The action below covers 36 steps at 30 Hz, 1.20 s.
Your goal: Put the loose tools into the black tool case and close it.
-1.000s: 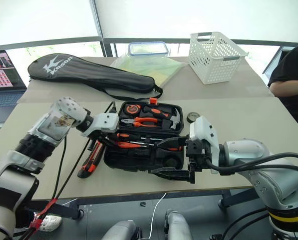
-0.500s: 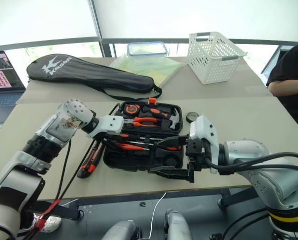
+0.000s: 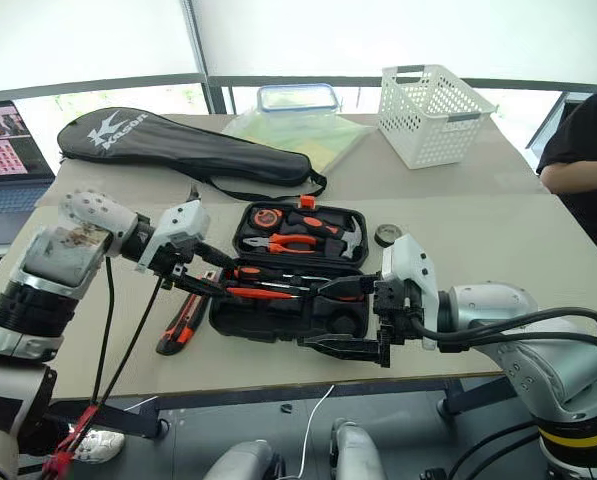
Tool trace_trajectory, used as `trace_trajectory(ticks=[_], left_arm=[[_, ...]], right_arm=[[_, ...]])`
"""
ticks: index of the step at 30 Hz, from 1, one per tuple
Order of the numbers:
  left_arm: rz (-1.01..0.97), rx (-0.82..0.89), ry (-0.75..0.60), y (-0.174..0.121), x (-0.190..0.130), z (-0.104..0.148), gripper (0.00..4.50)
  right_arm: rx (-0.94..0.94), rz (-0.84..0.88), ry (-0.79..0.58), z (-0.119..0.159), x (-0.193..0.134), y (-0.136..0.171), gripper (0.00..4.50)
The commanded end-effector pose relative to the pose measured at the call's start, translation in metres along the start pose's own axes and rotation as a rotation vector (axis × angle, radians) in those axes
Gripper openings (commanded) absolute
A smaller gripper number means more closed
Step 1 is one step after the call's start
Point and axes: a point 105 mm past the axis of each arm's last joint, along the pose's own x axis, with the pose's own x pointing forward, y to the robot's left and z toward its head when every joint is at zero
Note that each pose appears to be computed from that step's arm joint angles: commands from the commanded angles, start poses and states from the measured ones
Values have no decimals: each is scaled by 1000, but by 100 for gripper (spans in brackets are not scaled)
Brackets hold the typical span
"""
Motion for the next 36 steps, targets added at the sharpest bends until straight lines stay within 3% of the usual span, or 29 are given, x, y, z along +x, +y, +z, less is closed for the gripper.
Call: trace_trajectory(ticks=[1,5,16,29,34,36], left_arm=[[91,-87,-118,12,10,1,138],[108,-138,-182,16,31,-3,2],[122,-155,-127,18,56,-14,2],[89,-121,-34,1,37,-40,2],[154,-55,-115,12,32,-23,2],[148,-34,-209,12,28,-2,2]], right_arm=[[-52,-17,-1,4,-2,-3,450],[-55,-24,10,3,-4,-6,450],[-46,-41,10,4,-4,-9,450],[-35,-47,-4,4,0,-10,450],[-31,-44,-8,4,1,-11,450],[-31,-46,-9,5,1,-12,450]])
